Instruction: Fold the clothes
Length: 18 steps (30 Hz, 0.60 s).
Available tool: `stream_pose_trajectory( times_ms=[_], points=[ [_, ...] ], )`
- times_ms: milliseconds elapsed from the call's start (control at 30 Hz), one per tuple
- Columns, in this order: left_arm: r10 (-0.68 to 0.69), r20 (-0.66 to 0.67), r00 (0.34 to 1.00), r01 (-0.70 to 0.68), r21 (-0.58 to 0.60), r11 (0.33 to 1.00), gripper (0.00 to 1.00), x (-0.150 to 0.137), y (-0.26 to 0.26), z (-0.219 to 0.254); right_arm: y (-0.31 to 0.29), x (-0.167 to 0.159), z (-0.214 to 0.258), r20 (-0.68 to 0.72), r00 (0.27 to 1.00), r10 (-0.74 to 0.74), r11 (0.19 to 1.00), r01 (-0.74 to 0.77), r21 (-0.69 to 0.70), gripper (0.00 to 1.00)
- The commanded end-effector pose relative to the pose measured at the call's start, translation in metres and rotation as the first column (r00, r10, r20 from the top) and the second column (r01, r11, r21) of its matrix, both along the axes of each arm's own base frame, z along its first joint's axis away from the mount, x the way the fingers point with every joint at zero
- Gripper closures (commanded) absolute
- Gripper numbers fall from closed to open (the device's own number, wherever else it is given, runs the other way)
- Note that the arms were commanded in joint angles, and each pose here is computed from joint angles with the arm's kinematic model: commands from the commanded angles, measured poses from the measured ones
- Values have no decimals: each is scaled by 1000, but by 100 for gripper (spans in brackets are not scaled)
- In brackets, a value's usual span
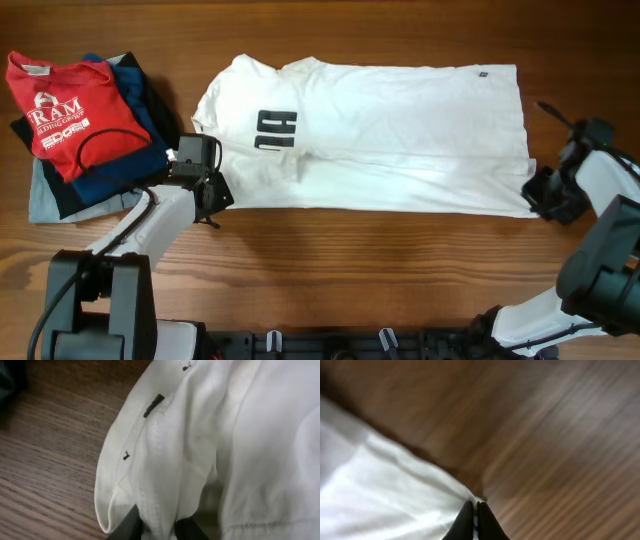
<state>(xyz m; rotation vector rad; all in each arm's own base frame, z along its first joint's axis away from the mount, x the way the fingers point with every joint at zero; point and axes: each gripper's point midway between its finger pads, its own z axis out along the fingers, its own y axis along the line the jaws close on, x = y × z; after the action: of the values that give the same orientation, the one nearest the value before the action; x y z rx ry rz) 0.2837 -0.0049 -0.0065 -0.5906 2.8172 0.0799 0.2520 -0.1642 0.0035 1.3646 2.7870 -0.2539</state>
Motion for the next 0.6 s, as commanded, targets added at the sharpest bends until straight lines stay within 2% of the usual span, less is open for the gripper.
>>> stream_pose_trajectory(
  times_ms=[0, 267, 567],
  points=[
    [-10, -214, 977, -18, -126, 992, 87, -57, -19, -34, -26, -26, -2, -38, 992, -124, 992, 124, -26, 96],
    [36, -245, 969, -68, -121, 990, 94, -64, -18, -34, -44, -39, 0, -21, 977, -213, 977, 212, -16, 95],
    [98, -250, 963, -122, -82, 989, 93, -67, -12, -33, -41, -17, 12, 74, 977, -198, 980, 195, 44, 96]
  ],
)
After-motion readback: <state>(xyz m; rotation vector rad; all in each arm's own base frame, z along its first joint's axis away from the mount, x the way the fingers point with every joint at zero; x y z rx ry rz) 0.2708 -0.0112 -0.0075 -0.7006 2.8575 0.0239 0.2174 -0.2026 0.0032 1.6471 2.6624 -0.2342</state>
